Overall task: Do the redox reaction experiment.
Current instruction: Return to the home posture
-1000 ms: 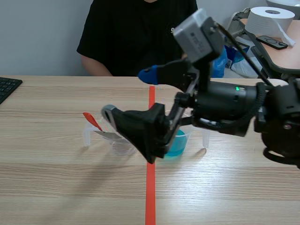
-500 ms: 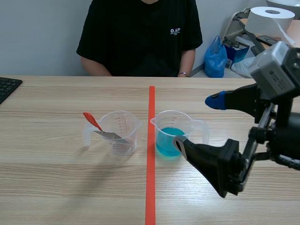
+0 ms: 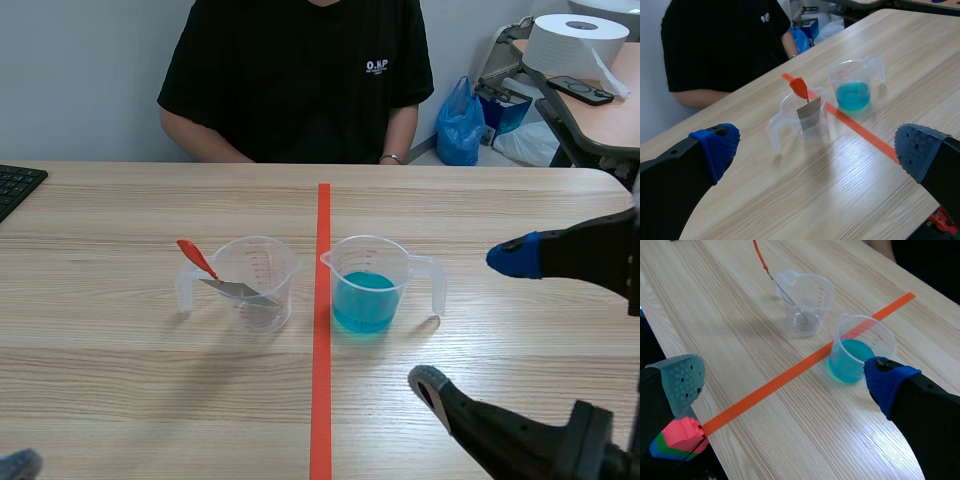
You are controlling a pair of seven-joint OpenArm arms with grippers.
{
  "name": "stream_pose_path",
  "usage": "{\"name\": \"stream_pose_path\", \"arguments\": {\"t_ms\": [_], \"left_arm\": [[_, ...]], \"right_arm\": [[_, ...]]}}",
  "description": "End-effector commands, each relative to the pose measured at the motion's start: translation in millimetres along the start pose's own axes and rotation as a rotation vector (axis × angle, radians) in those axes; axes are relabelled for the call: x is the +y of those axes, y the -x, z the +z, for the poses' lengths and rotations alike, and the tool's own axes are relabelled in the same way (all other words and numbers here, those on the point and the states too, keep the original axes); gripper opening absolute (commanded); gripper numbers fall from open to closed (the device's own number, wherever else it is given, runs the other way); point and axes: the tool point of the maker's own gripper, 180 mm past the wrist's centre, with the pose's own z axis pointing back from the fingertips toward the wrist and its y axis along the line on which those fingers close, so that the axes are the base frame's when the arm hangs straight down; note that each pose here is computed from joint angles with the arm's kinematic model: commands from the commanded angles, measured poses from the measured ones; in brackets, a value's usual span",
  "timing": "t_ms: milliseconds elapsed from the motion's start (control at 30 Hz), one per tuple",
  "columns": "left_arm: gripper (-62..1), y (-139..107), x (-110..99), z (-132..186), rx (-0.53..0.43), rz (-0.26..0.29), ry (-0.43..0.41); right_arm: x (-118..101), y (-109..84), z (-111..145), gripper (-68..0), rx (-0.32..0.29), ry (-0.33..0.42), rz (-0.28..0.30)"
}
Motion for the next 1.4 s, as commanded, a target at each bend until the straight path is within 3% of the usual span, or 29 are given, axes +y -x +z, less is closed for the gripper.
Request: {"name": "stream_pose_path", "arguments": {"t_ms": [0, 167, 400, 1367], "left_arm": [[1.4, 4, -6, -2, 0.003, 0.032, 0.040], [1.4, 5, 0, -7, -0.009, 0.080, 0.061], [1.4, 1, 16, -15, -0.047, 0.097, 0.050], [1.4, 4, 15, -15, -0.031, 0.093, 0.058]], "right_arm": [[-4, -10.1, 1, 0.4, -0.034, 0.035, 0.010], [-6, -5.6, 7, 0.4, -0.003, 0.075, 0.035], [-10, -0.3, 7, 0.4, 0.029, 0.091, 0.039], [-11, 5.1, 7, 0.4, 0.062, 0.091, 0.080]]}}
